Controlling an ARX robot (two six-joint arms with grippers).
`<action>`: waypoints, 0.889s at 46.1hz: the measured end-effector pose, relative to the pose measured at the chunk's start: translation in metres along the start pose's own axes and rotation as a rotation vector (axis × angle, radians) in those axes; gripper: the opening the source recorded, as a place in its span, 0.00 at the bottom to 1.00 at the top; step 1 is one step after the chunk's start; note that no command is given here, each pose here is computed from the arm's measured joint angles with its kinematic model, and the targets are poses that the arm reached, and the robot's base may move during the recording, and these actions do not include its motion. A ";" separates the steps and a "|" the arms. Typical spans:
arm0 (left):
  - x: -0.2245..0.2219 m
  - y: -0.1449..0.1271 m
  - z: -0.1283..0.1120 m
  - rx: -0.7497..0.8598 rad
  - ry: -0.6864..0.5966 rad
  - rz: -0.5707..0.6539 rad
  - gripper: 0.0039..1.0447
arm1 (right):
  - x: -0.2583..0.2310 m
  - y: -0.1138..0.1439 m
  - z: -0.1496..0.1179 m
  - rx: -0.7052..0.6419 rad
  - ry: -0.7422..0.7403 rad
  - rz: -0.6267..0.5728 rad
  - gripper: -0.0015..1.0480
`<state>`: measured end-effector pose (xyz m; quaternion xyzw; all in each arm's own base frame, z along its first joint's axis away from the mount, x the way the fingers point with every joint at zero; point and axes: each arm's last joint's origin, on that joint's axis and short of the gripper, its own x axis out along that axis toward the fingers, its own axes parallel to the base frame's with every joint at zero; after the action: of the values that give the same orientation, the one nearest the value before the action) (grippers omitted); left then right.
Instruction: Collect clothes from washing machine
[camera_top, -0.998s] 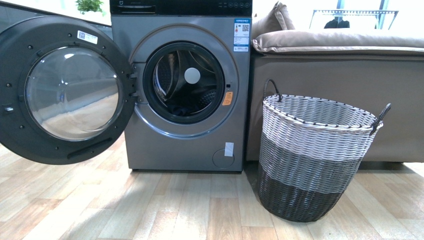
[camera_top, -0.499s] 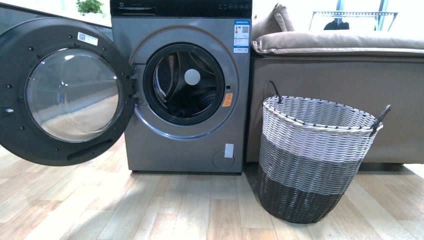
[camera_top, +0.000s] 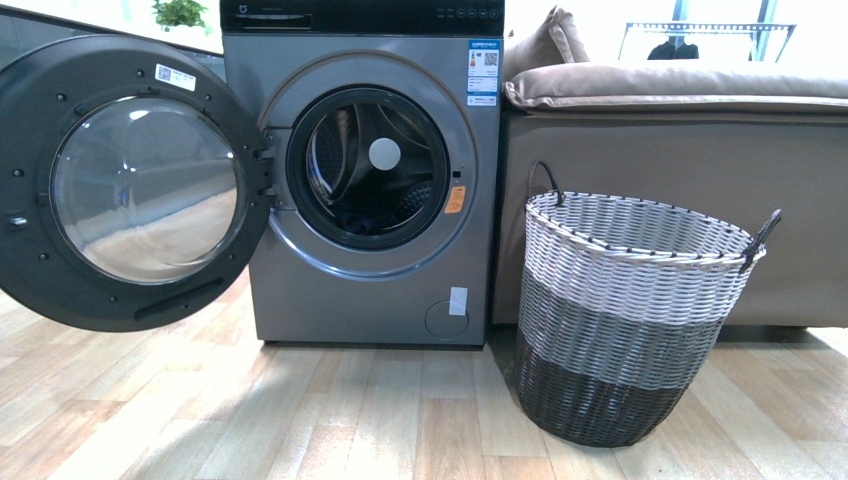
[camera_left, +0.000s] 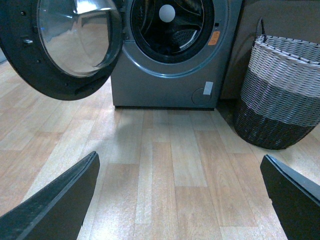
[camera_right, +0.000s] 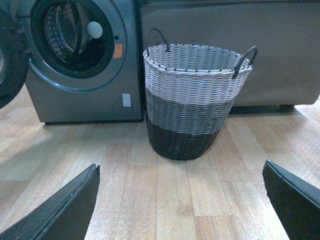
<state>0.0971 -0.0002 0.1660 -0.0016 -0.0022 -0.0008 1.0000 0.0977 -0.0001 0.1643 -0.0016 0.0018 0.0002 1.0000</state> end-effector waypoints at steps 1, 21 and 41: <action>0.000 0.000 0.000 0.000 0.000 0.000 0.94 | 0.000 0.000 0.000 0.000 0.000 0.000 0.93; 0.000 0.000 0.000 0.000 0.002 0.000 0.94 | 0.000 0.000 0.000 0.000 0.000 0.000 0.93; 0.000 0.000 0.000 0.000 0.001 0.000 0.94 | 0.000 0.000 0.000 0.000 0.000 -0.002 0.93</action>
<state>0.0972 -0.0002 0.1660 -0.0016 -0.0018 -0.0006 1.0000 0.0977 -0.0001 0.1644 -0.0016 0.0016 -0.0010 1.0000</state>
